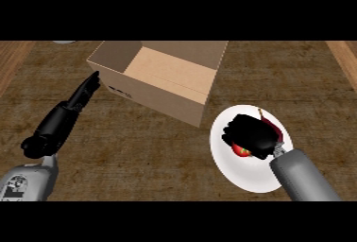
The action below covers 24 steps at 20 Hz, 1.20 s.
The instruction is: Pick the tomato from the plate and place it in the cardboard box
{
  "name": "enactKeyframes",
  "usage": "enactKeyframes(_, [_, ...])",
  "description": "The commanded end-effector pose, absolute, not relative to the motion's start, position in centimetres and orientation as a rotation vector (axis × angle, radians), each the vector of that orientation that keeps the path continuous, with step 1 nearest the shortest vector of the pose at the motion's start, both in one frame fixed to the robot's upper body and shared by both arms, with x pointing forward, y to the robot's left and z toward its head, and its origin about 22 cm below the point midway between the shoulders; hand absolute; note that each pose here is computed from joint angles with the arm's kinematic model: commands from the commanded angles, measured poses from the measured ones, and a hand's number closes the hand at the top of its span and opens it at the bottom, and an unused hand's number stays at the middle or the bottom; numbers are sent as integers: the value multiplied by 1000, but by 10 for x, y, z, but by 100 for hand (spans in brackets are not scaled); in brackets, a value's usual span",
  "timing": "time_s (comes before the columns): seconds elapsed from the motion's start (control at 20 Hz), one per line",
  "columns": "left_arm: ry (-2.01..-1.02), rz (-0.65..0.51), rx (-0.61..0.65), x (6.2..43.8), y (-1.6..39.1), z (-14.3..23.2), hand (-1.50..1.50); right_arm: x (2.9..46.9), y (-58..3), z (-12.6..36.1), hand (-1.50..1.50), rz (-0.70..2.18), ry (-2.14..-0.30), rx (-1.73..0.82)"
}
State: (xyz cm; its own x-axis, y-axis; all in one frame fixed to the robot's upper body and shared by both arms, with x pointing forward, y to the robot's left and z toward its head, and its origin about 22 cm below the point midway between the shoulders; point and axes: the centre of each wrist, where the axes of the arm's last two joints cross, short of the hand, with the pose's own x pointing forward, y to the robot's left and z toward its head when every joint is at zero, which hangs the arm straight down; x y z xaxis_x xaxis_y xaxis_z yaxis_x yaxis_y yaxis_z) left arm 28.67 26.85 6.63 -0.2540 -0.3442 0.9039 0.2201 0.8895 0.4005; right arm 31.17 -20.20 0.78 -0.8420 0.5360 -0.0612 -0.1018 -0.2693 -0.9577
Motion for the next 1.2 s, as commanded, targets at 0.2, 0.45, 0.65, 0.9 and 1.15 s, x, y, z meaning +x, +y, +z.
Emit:
enactKeyframes(0.2, [-1785,-605,25,300,249,75,0,295,-62,22,150,1990,-1608,-414])
enactKeyframes(0.45, [-1785,-636,-28,305,230,75,0,299,-32,58,150,1852,-1717,-476])
enactKeyframes(0.65, [-1787,-646,-48,308,224,76,0,300,-4,94,150,1769,-1858,-593])
enactKeyframes(0.9, [-1782,-638,-38,311,223,67,0,296,23,138,150,1593,-1964,-654])
enactKeyframes(1.15, [-1760,-625,-7,316,233,70,0,304,28,178,150,1184,-1960,-749])
